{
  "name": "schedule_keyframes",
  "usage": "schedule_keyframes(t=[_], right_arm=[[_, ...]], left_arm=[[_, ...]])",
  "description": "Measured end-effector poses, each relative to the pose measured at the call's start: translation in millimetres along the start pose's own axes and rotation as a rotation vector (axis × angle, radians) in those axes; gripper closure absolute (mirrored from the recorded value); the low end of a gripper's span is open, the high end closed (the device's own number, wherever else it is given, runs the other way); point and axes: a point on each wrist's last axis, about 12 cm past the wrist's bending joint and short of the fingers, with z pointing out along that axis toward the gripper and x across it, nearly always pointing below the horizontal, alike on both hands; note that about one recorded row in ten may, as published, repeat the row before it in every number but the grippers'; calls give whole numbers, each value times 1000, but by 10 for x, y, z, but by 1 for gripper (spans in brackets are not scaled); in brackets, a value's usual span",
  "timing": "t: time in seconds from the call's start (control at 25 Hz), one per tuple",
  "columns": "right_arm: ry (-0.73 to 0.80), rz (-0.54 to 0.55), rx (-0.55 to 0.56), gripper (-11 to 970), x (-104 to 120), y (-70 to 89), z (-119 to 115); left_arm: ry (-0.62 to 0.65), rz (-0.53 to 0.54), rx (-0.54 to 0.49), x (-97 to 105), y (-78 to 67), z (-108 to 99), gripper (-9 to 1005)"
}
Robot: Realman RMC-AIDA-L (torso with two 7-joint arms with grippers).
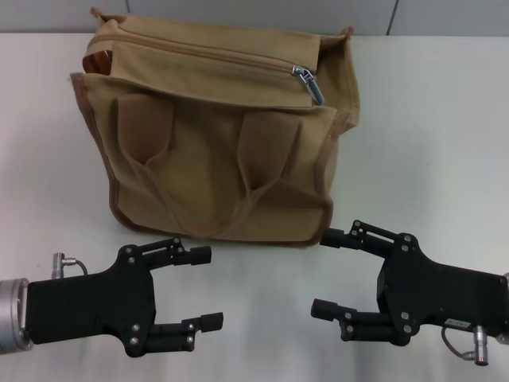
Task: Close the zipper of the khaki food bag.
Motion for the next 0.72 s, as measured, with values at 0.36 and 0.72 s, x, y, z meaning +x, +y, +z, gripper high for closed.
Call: schedule_keyframes(t=[0.36,0.72], right_arm=[[-14,1,-6,124,-4,9,34],[-9,5,2,124,13,18,28]], left_arm=[[5,1,-5,3,13,11,214],[-4,-2,-5,0,18,27,214]])
